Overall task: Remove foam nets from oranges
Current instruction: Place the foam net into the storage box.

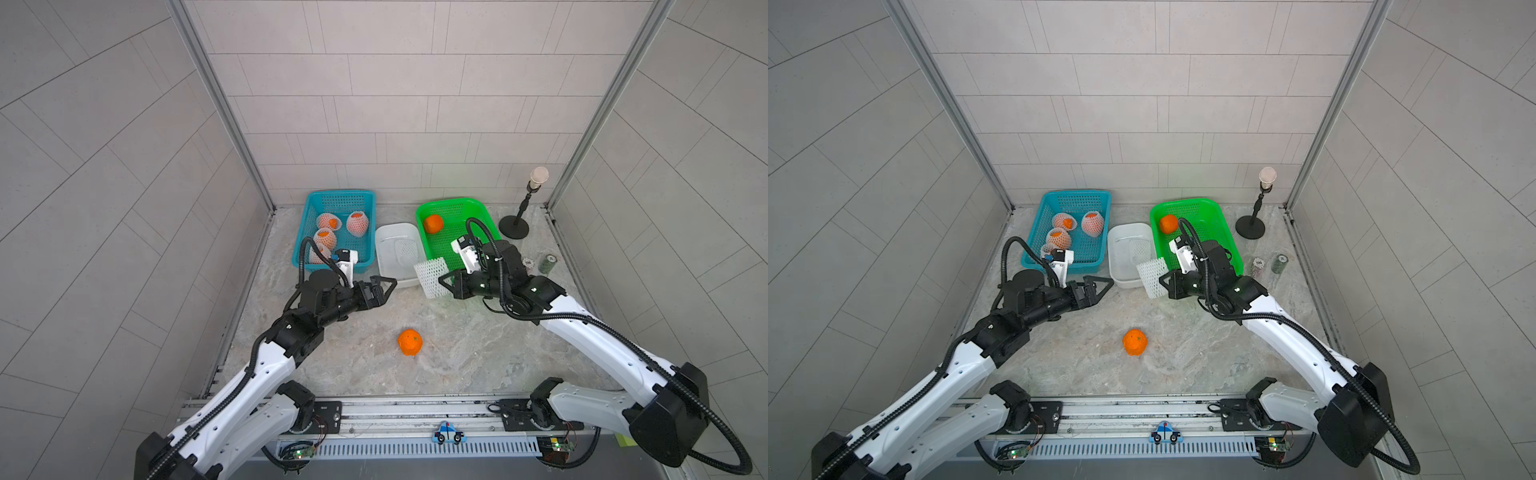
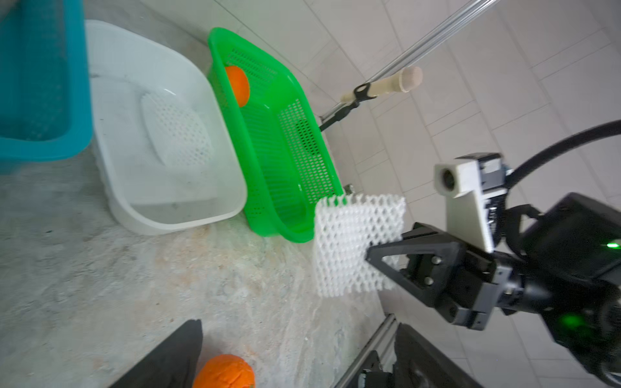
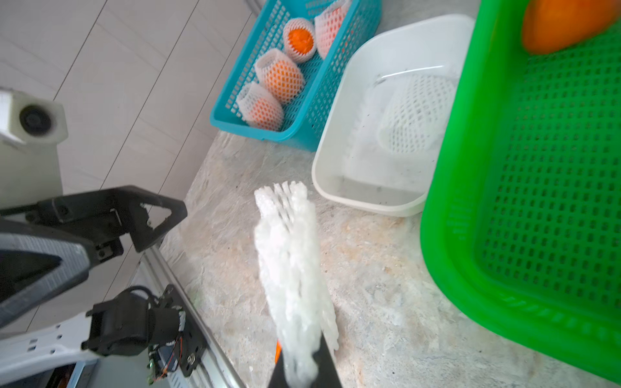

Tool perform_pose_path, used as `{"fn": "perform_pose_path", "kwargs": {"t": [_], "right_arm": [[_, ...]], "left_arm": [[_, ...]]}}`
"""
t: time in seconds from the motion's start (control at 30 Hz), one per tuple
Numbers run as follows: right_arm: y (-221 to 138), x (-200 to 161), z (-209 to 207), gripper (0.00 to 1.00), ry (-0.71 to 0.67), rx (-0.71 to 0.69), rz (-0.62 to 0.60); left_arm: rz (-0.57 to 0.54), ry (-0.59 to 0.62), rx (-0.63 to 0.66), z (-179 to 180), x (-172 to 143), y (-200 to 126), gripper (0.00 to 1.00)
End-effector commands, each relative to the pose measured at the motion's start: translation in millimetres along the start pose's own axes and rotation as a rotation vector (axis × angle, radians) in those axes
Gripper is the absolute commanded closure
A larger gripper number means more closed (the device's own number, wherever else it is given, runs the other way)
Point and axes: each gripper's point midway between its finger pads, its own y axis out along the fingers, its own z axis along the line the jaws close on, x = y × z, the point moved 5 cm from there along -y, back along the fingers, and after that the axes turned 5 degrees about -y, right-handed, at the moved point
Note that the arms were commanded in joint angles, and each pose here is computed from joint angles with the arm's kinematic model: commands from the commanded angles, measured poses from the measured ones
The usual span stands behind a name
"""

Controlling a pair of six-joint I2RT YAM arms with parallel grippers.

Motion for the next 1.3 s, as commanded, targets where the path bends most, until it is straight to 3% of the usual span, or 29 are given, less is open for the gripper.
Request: {"fn": "perform_pose_path", "kwargs": {"t": [0.0, 0.3, 0.47, 0.73, 1.1, 1.27], "right_arm": [[8.8, 9.6, -9.2, 0.93, 0.061, -0.112, 0.006], [64.5, 48.5, -1.0, 0.92, 0.05, -0.213, 0.06], [104.0, 64.6, 3.3, 0.9, 0.055, -0.221, 0.087], [164.1, 78.3, -1.1, 0.86, 0.044, -0.251, 0.133], [216.5, 79.7, -17.2, 0.81, 0.032, -0.324, 0.156], [232.7, 79.0, -22.0, 0.73, 0.045, -0.33, 0.167]], "left_arm": [[0.021, 0.052, 0.222, 32.0, -3.9, -0.6, 0.02], [-0.016, 0.078, 0.461, 56.7, 10.6, -3.6, 0.0], [-0.045, 0.034, 0.428, 60.2, 14.8, 6.8, 0.0], [-0.061, 0.059, 0.487, 68.5, 20.0, 4.2, 0.0], [-0.067, 0.094, 0.503, 75.8, 19.6, 8.6, 0.0], [-0.062, 0.094, 0.511, 77.3, 20.4, 10.8, 0.0]]}}
